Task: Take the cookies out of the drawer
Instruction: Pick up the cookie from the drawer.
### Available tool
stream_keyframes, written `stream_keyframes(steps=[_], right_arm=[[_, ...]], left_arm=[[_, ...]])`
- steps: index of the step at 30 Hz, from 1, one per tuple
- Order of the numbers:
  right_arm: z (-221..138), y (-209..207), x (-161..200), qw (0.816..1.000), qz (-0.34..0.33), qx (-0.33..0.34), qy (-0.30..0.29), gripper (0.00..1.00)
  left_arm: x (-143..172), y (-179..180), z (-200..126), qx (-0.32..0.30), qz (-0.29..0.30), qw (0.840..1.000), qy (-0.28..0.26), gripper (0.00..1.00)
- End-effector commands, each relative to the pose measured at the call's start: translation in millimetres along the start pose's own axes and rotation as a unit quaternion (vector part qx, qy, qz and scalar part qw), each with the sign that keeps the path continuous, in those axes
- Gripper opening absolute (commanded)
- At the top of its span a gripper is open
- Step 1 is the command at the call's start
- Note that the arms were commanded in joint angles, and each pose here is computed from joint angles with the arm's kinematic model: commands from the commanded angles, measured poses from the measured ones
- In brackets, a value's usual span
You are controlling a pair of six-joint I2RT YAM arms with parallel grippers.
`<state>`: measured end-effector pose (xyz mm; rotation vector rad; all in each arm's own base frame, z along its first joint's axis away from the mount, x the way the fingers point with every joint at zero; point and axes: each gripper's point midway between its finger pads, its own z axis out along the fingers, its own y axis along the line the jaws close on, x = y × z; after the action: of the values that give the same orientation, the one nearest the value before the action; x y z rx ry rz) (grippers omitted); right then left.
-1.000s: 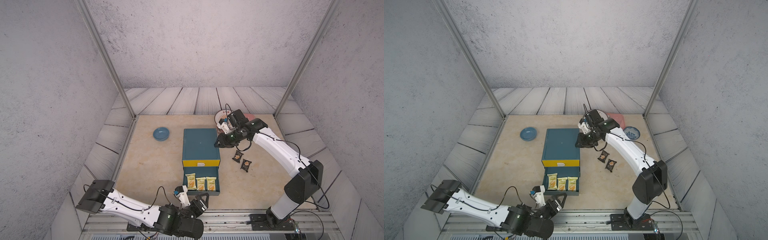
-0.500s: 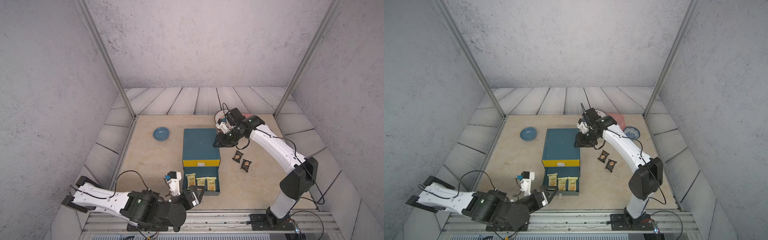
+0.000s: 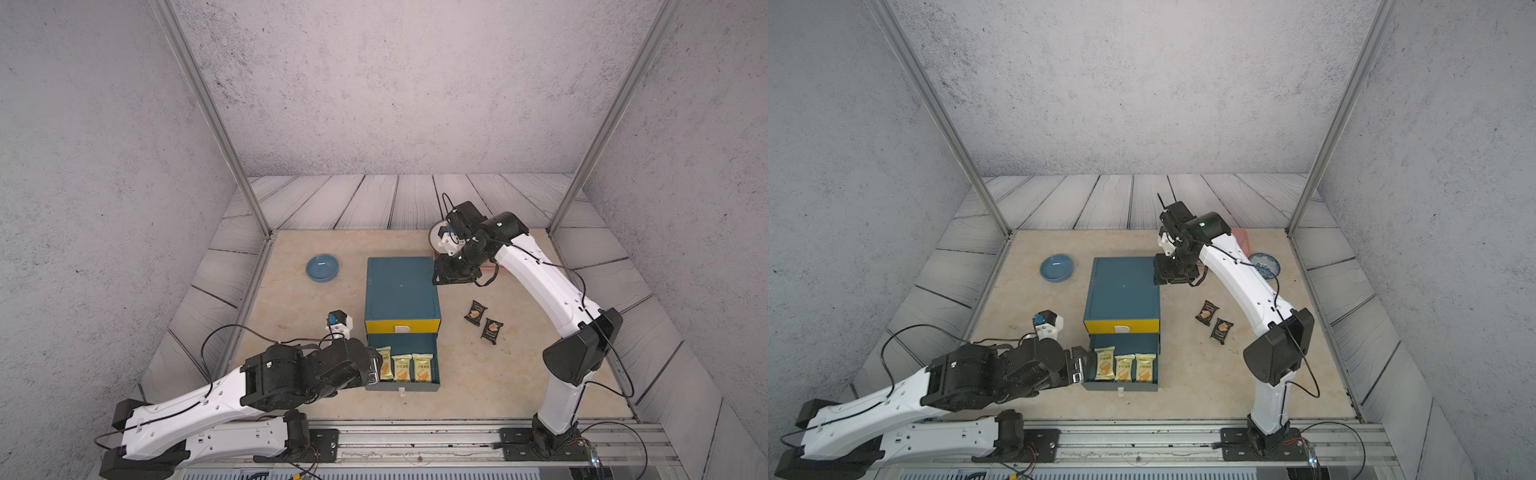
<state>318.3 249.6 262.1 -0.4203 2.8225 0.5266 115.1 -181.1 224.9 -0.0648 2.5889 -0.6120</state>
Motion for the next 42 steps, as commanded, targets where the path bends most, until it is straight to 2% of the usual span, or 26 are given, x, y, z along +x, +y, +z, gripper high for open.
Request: stream_keyframes(steps=[1, 5, 7, 10, 16, 21, 26, 31, 42], right_arm=[[-28, -4, 5, 1.0, 0.008, 0.023, -0.007, 0.52], [-45, -1, -2, 0.999, 0.006, 0.023, -0.042, 0.52], [-53, 7, 2, 0.999, 0.008, 0.003, -0.04, 0.52], [-65, 25, 23, 0.999, 0.015, -0.04, -0.019, 0.52], [-73, 61, 81, 0.998, 0.014, -0.057, 0.019, 0.52], [-52, 96, 124, 0.996, 0.022, -0.073, 0.043, 0.52], [-9, 114, 153, 0.994, 0.022, -0.057, 0.086, 0.52], [14, 121, 163, 0.994, 0.019, -0.031, 0.101, 0.52], [47, 116, 181, 0.993, 0.018, 0.007, 0.118, 0.52]], left_arm=[[18, 17, 9, -0.025, 0.059, 0.996, 0.057, 0.79], [18, 10, 19, -0.018, 0.085, 0.994, 0.066, 0.78], [19, 11, 28, -0.032, 0.096, 0.992, 0.079, 0.77], [19, 12, 40, -0.047, 0.105, 0.989, 0.09, 0.74], [21, 18, 54, -0.061, 0.103, 0.987, 0.106, 0.69], [23, 25, 59, -0.064, 0.106, 0.986, 0.112, 0.66], [27, 34, 69, -0.074, 0.111, 0.983, 0.125, 0.6], [32, 41, 77, -0.077, 0.103, 0.983, 0.129, 0.5], [26, 15, 92, -0.022, 0.061, 0.992, 0.108, 0.35]])
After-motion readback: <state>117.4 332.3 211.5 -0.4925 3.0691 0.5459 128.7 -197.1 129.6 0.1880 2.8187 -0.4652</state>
